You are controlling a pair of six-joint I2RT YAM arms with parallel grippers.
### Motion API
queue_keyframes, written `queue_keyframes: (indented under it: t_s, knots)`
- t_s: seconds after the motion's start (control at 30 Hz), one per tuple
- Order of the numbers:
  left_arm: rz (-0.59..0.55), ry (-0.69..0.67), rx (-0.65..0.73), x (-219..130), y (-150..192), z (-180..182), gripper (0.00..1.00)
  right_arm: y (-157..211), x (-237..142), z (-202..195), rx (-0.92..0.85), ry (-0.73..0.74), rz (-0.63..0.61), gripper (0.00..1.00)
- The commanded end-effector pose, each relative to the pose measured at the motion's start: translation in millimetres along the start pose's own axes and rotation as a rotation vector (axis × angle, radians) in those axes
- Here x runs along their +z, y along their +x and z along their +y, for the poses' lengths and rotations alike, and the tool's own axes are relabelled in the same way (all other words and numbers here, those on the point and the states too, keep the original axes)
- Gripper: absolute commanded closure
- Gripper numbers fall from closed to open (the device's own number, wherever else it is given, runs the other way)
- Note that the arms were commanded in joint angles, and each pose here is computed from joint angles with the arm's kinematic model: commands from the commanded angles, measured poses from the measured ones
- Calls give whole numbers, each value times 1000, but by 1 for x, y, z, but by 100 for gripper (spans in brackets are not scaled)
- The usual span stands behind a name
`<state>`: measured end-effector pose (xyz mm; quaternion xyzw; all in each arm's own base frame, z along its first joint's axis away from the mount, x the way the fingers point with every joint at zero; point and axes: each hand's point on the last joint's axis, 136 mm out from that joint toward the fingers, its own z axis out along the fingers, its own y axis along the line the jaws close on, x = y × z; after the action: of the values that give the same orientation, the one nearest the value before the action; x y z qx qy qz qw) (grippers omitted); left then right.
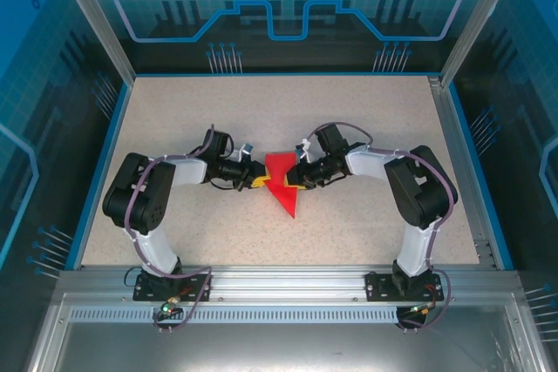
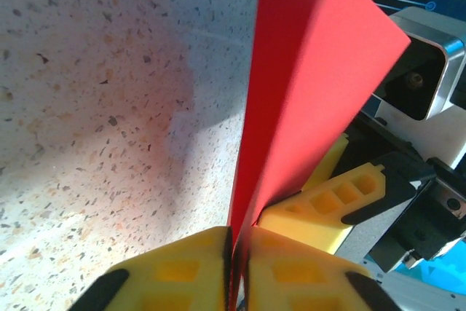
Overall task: Fold a paper plane with a square sheet of paper (pick it up from the middle)
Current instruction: Fold the wing for the fifth time at the center of the table.
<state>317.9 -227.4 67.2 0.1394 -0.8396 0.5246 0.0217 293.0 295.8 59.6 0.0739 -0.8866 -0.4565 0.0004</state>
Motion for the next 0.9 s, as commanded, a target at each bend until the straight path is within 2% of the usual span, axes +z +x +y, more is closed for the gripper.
queue_keyframes:
  t_s: [0.0,0.07,0.13,0.27,0.33,0.5,0.73,0.87]
  knots:
    - [-7,-26,25,-1,4,-1,88,-6,-3,-9,20,37,-12,76]
    - [-22,-44,24,-1,4,0,90,-7,-7,-10,17,58,-32,72]
    - [-30,-67,16,0,5,2,91,-8,-13,-14,21,117,-56,64]
    - [-63,-111,7,0,7,5,91,-9,-37,-37,41,329,-134,46]
    - [-85,-137,-3,-1,7,7,92,-9,-51,-46,58,420,-184,40]
    - [-131,-193,-16,-1,10,12,92,-1,-71,-42,17,521,-271,40]
    - [-156,-207,-29,-1,12,12,92,15,-76,8,-295,679,-466,46]
    - [-163,-216,-31,-3,13,12,92,22,-78,24,-433,712,-581,46]
